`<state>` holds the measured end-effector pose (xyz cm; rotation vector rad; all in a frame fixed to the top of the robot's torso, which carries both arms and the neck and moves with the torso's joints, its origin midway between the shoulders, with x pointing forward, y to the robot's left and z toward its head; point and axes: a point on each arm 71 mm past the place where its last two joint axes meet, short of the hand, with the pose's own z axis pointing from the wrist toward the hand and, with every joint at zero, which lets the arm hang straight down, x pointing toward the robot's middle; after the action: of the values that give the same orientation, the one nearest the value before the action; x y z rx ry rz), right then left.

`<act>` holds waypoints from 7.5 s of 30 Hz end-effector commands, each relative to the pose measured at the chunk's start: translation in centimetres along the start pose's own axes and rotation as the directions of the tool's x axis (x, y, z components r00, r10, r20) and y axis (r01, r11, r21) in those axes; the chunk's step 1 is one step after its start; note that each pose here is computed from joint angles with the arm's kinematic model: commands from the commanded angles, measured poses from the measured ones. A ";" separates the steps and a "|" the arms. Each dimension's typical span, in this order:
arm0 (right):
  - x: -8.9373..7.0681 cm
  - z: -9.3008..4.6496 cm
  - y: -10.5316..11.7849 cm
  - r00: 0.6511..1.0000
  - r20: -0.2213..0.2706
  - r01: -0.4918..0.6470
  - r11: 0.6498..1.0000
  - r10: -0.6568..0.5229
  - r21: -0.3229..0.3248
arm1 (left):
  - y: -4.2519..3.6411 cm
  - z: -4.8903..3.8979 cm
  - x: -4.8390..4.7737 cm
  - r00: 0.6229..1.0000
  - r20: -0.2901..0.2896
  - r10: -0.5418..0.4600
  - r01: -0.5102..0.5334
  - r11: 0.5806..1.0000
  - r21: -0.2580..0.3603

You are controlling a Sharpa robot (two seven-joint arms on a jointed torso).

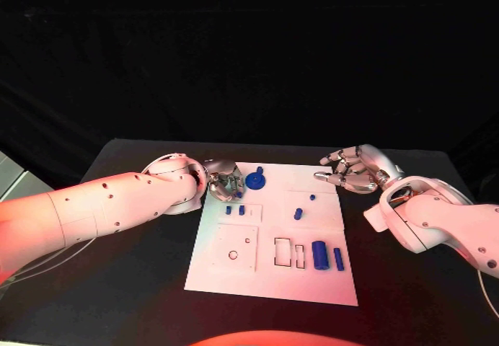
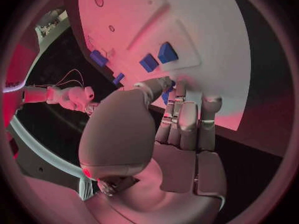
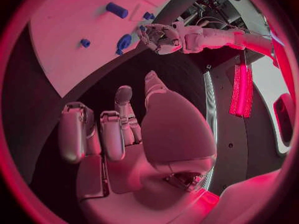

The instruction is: Assemble the parts on the task board

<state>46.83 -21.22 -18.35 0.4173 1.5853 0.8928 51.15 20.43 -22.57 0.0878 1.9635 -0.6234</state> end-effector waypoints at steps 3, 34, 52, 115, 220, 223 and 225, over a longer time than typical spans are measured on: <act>0.2 0.0 0.0 1.000 -0.022 0.015 1.000 -0.015 -0.005 | -0.01 -0.06 -0.03 1.000 0.001 -0.006 0.006 1.000 -0.003; 2.1 1.6 -1.5 0.803 -0.149 0.569 0.816 -0.578 -0.102 | 3.70 -4.03 -3.19 0.765 0.101 -0.636 0.621 0.770 0.146; 5.3 3.0 -0.8 0.771 -0.160 0.600 0.788 -0.616 -0.140 | 3.56 -6.05 -3.93 0.437 0.056 -0.898 0.857 0.434 0.278; 5.4 0.9 2.9 0.768 0.021 0.629 0.747 -0.640 -0.215 | 3.37 -6.20 -3.81 0.425 0.064 -0.903 0.865 0.426 0.267; 20.6 -1.8 7.7 0.787 -0.265 0.419 0.798 -0.557 -0.433 | 1.13 -5.30 -3.14 0.377 0.048 -0.925 0.883 0.375 0.281; 20.6 -1.8 7.7 0.789 -0.268 0.413 0.800 -0.553 -0.436 | 1.16 -5.31 -3.15 0.377 0.049 -0.925 0.883 0.375 0.281; 20.5 -1.8 7.6 0.793 -0.266 0.409 0.802 -0.548 -0.435 | 1.19 -5.32 -3.15 0.377 0.050 -0.925 0.883 0.376 0.280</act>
<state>39.10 -2.45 -26.07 -0.4208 1.6943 0.8557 48.67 24.69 -18.64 -1.0090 1.5845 -1.4920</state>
